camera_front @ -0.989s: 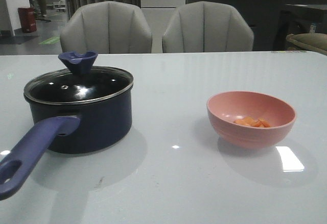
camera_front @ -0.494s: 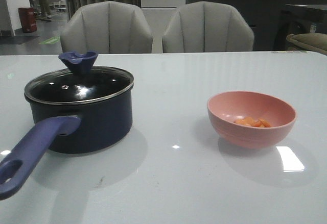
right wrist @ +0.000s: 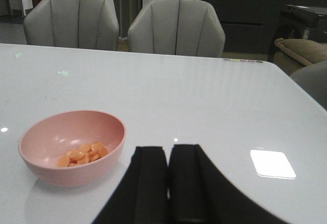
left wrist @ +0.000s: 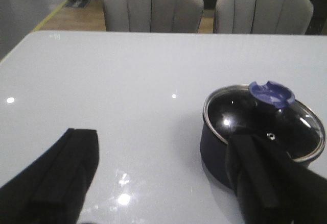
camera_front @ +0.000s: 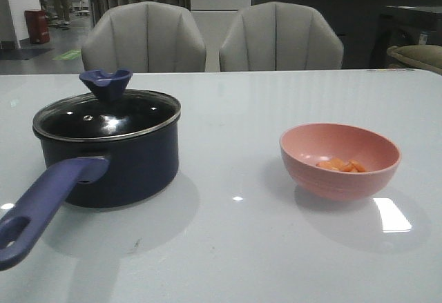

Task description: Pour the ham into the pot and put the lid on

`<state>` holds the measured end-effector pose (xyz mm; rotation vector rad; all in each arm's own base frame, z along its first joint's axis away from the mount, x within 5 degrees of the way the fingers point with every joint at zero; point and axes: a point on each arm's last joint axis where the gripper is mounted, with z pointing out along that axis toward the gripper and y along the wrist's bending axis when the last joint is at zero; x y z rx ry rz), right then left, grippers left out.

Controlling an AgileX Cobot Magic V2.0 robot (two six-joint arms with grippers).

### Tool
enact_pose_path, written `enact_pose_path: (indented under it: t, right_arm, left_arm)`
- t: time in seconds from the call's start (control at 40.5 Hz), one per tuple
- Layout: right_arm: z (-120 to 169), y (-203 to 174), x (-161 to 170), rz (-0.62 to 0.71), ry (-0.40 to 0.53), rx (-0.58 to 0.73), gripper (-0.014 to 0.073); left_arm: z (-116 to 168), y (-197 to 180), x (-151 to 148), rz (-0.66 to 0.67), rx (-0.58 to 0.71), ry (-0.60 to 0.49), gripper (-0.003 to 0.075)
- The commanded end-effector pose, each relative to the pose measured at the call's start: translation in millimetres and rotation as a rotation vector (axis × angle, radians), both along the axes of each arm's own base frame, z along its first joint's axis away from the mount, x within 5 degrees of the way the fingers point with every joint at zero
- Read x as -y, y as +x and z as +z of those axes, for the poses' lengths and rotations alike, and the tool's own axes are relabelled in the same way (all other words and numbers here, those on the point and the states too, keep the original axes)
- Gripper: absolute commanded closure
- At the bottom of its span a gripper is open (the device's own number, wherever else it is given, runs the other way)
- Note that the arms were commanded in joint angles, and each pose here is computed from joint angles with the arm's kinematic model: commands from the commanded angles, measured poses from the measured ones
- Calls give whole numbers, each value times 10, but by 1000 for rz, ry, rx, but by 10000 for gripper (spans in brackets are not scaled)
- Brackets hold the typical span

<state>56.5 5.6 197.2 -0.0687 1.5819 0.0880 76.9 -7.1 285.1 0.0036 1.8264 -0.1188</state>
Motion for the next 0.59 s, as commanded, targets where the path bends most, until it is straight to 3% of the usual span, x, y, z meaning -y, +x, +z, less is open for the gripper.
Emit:
enact_pose_path:
  t: [0.0, 0.247, 0.569]
  right_arm:
    - [109, -22, 4, -5, -8, 116, 446]
    - [109, -22, 4, -5, -8, 116, 446]
    - [110, -22, 4, -5, -8, 117, 446]
  left_arm:
    - [229, 87, 14, -8, 8, -13, 144]
    - [516, 353, 47, -25, -136, -17, 144]
    - [728, 1026, 156, -67, -329, -55, 121]
